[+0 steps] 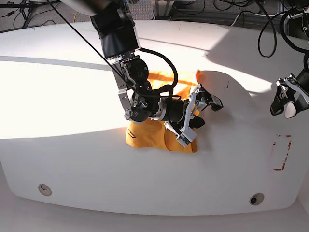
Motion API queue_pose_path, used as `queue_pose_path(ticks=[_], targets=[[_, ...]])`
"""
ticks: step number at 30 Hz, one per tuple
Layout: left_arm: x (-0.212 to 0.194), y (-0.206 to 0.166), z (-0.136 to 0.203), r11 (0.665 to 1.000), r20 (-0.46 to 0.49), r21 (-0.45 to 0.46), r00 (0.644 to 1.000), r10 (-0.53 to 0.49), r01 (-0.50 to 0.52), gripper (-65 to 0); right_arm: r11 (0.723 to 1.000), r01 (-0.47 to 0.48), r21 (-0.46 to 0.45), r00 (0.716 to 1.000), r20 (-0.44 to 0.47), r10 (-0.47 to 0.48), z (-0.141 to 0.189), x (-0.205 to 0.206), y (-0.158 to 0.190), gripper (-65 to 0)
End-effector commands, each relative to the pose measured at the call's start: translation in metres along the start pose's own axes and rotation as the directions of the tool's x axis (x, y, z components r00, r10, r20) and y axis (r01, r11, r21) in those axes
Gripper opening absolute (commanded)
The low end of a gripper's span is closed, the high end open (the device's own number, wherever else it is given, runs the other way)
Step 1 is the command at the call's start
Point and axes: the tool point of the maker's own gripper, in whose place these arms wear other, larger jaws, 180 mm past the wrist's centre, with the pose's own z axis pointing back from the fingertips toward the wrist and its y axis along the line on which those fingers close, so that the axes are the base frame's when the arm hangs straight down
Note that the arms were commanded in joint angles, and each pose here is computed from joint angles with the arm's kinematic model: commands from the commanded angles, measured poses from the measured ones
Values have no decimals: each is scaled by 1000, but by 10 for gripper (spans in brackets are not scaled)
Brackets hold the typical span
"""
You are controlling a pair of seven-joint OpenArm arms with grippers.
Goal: Fold the T-shirt properly
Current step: 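Smooth the bundled shirt flat with the right gripper, then bring the left gripper back and grasp the shirt's edge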
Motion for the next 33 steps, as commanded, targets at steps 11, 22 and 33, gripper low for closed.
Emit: queue_pose_path(ticks=[11,22,33], targets=[[45,24,26,996,131,87,990,-47,35,-304,998,-57,-18,997,42,58,30,18,-12,-105],[43,25,26,996,128,87,991,-40,29,-304,998,35,-43,998,-53,-38,35,-47,-19,-105],[54,35,38,991,159,128,986,-55,35,-304,989,123,85,986,-126,-112,-12,-79,26,-105]])
